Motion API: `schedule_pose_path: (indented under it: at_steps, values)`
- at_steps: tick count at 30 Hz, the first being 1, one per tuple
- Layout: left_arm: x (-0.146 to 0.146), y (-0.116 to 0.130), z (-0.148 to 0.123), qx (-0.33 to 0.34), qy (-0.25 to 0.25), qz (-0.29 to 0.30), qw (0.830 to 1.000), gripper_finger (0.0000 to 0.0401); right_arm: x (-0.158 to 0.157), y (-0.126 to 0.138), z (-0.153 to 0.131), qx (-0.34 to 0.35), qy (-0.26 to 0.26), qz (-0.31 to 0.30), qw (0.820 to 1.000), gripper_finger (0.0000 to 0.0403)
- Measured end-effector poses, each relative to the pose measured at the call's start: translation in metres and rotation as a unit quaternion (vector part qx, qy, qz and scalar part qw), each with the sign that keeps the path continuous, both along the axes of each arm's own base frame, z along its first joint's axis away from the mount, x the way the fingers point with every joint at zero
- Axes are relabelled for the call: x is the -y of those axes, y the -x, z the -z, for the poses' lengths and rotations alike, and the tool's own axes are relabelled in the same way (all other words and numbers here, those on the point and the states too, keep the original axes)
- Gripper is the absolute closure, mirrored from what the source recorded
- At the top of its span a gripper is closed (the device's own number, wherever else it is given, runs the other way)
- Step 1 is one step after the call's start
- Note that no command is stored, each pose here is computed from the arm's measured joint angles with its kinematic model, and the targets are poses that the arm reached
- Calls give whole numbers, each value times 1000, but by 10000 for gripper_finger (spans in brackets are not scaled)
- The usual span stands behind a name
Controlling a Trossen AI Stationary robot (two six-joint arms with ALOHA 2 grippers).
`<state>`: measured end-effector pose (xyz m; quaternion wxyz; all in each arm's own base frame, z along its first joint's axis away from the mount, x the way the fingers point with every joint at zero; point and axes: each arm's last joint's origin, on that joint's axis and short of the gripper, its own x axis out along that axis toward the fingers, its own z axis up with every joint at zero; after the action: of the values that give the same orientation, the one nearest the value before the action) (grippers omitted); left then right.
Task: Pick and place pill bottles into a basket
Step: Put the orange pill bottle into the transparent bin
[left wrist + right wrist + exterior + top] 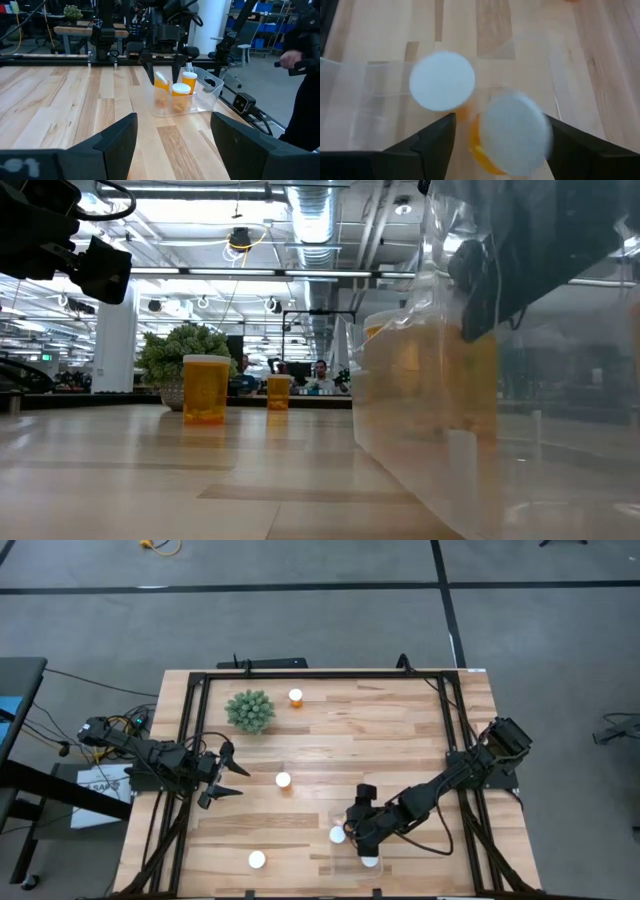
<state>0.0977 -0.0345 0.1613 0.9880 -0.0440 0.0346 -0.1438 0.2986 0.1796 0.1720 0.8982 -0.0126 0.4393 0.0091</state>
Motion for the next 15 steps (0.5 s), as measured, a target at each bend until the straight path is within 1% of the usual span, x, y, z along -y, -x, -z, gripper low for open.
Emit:
schedule_pose_path:
  at_steps: [8,15]
  values:
    - [0,0,0,0,0,0,1000,159,-4,-5,-13,0,-10,-6,1000,137]
    - [0,0,0,0,0,0,1000,159,-5,-7,-26,-18,11,-15,1000,137]
